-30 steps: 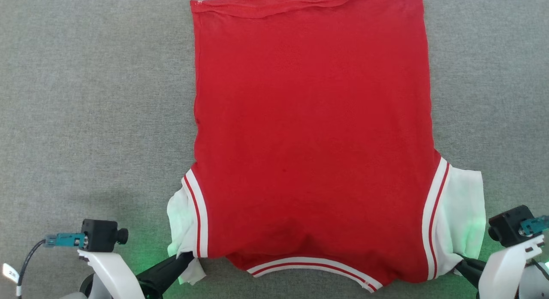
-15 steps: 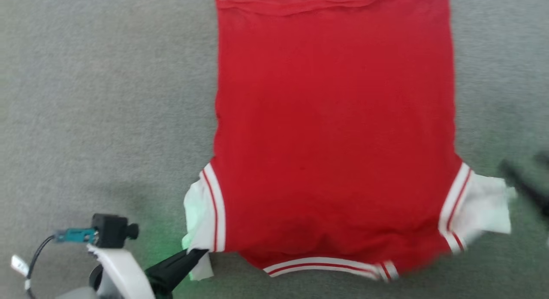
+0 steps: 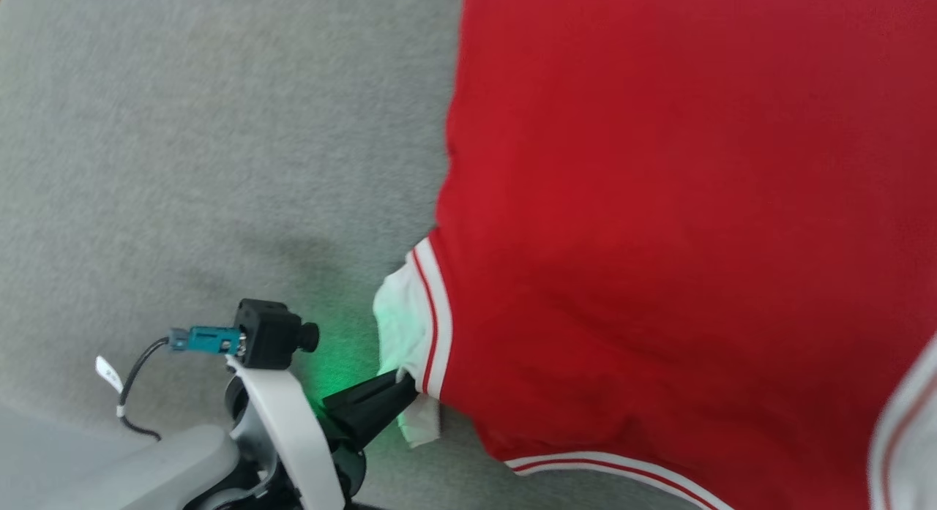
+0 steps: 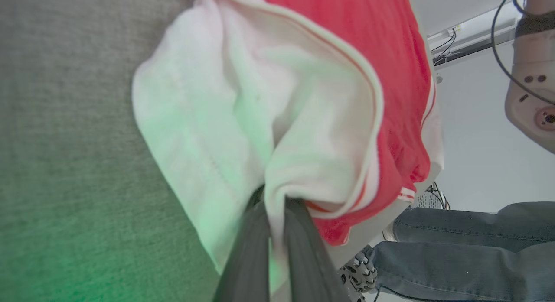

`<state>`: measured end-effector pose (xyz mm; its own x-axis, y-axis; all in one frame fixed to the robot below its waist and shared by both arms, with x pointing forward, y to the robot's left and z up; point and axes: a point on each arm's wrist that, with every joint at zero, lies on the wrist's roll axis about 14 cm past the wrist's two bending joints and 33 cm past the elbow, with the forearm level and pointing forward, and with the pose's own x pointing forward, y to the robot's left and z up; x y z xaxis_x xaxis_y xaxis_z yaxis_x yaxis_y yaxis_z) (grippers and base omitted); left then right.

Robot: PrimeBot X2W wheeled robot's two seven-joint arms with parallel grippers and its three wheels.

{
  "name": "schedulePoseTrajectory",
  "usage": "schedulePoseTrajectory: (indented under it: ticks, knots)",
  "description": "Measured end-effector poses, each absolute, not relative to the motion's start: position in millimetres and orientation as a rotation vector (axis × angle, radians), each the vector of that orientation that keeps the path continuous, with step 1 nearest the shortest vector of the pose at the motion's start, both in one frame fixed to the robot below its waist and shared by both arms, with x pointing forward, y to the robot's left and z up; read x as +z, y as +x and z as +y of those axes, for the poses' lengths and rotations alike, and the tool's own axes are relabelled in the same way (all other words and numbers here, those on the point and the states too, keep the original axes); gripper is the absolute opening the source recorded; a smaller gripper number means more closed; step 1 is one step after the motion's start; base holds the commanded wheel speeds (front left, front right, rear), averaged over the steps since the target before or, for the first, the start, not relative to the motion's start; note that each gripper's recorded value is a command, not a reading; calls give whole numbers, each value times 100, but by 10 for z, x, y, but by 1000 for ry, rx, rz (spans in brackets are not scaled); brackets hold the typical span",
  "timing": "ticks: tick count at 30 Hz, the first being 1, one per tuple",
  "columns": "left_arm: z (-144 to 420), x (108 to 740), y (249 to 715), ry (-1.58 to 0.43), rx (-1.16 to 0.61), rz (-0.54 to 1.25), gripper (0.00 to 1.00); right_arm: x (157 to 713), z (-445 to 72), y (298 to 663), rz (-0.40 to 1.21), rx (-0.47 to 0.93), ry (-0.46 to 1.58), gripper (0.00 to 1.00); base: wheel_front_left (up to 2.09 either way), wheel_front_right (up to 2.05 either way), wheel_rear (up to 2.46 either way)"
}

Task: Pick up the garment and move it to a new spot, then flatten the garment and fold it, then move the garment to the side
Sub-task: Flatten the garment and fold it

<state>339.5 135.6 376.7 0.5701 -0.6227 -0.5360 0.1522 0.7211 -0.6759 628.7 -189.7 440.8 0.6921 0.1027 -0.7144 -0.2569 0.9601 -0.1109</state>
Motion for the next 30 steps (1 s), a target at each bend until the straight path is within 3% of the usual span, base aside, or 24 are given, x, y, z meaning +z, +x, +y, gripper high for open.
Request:
schedulePoseTrajectory:
  ticks: [11, 12, 14, 24, 30]
  knots:
    - [1447, 3660, 3346, -631, -430, 881, 0, 3754, -1546, 6624, 1011, 229, -146, 100, 0, 0, 0]
    - [1448, 3658, 3353, -630, -431, 881, 0, 3740, -1527, 6631, 1014, 232, -148, 51, 0, 0, 0]
    - [1445, 3667, 3388, -628, -433, 869, 0, 3728, -1518, 6636, 1017, 232, -144, 0, 0, 0, 0]
    - [1558, 3804, 3474, -626, -393, 785, 0, 4147, -1571, 6458, 919, 272, -148, 0, 0, 0, 0]
    - [1643, 3908, 3411, -614, -372, 738, 0, 4262, -1784, 5723, 1011, 356, -218, 0, 0, 0, 0]
